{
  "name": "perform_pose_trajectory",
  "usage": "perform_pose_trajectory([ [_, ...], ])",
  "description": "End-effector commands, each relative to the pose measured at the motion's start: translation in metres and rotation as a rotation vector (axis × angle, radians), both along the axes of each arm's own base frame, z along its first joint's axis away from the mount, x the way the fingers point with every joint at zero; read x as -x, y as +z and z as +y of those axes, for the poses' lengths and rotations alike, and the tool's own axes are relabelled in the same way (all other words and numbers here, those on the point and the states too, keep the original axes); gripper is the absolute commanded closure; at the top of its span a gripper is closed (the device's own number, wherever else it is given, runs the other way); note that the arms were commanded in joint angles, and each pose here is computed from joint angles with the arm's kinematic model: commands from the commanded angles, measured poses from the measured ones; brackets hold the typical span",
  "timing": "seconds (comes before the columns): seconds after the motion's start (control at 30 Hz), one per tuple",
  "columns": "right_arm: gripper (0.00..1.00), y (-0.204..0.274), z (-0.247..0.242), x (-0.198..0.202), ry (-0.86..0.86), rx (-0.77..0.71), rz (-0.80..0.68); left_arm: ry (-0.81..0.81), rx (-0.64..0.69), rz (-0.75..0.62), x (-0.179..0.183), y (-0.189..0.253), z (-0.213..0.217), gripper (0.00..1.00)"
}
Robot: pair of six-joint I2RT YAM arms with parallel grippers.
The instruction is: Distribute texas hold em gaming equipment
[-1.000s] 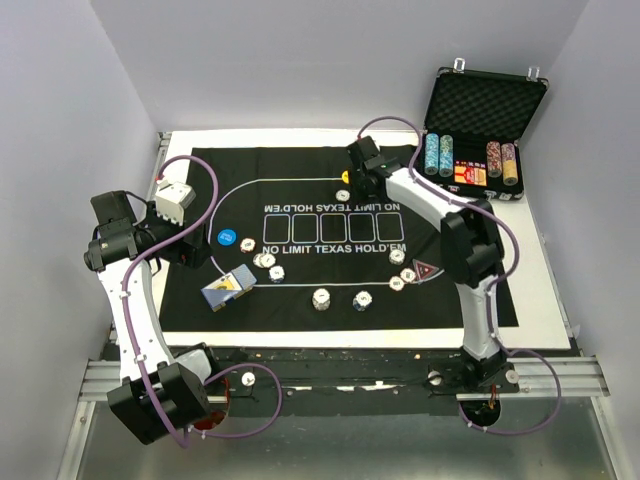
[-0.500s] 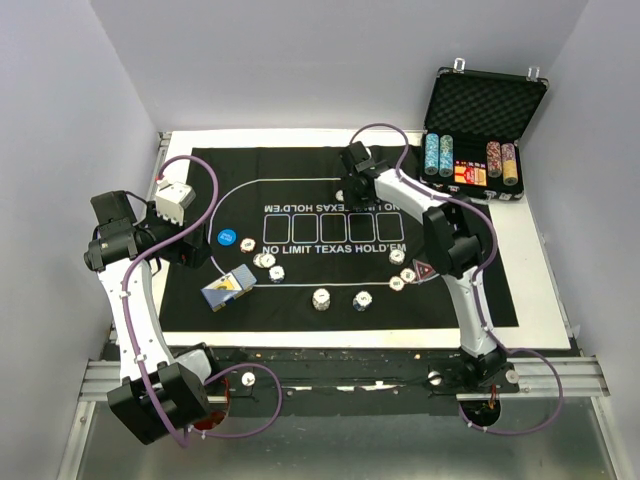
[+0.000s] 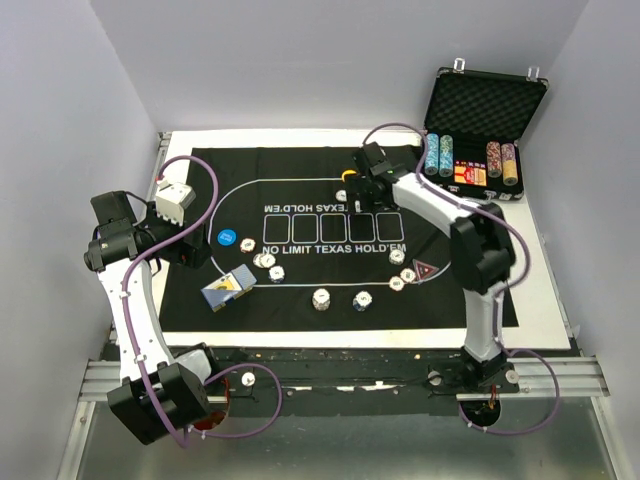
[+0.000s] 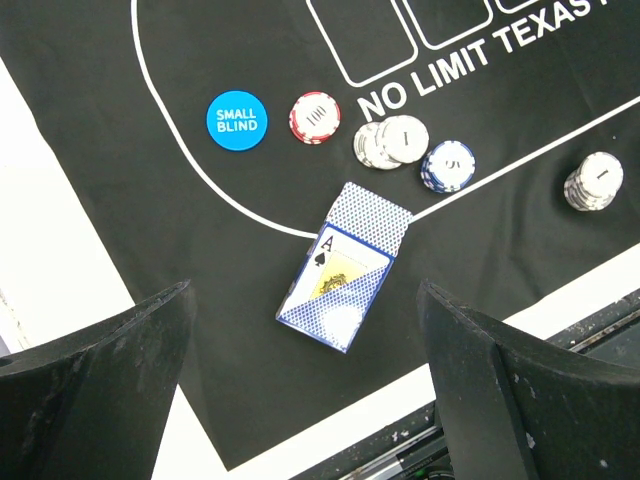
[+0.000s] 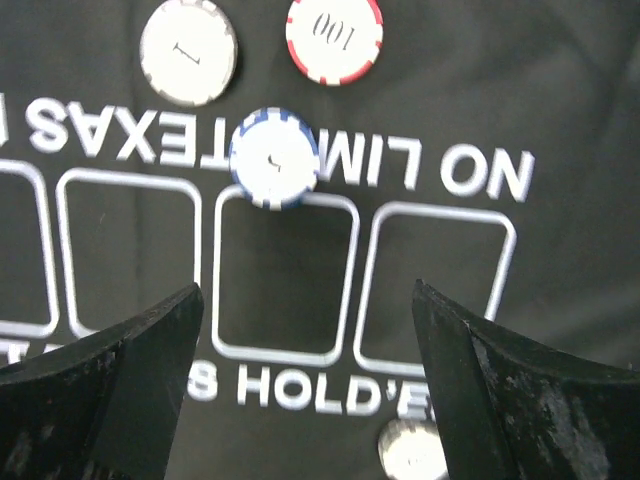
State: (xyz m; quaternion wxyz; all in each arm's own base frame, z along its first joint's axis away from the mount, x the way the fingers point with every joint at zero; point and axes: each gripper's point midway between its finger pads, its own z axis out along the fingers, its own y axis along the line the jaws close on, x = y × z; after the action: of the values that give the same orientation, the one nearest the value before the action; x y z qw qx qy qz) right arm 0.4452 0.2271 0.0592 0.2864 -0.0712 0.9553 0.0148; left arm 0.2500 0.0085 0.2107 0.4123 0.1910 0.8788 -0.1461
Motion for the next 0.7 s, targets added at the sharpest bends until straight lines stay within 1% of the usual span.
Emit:
perform_pose_trajectory([
  [0.0, 0.06, 0.041, 0.005, 0.045, 0.039, -0.058, -0.04, -0.01, 0.001, -0.005, 0.006, 0.001, -0.003, 0.01],
  [0.17, 0.0, 0.032, 0.016, 0.126, 0.113, -0.09, 0.026, -0.006, 0.002, -0.004, 0.005, 0.002, -0.002, 0.01],
  [0.3, 0.0, 0.022, 0.021, 0.176, 0.157, -0.094, 0.073, -0.006, 0.002, -0.003, 0.004, 0.002, -0.001, 0.01],
  [0.43, 0.0, 0.014, 0.024, 0.204, 0.176, -0.079, 0.104, -0.007, 0.009, -0.002, 0.004, 0.002, -0.002, 0.01],
  [0.67, 0.0, -0.008, 0.029, 0.235, 0.206, -0.047, 0.155, -0.004, 0.0, -0.004, 0.006, 0.001, -0.002, 0.01],
])
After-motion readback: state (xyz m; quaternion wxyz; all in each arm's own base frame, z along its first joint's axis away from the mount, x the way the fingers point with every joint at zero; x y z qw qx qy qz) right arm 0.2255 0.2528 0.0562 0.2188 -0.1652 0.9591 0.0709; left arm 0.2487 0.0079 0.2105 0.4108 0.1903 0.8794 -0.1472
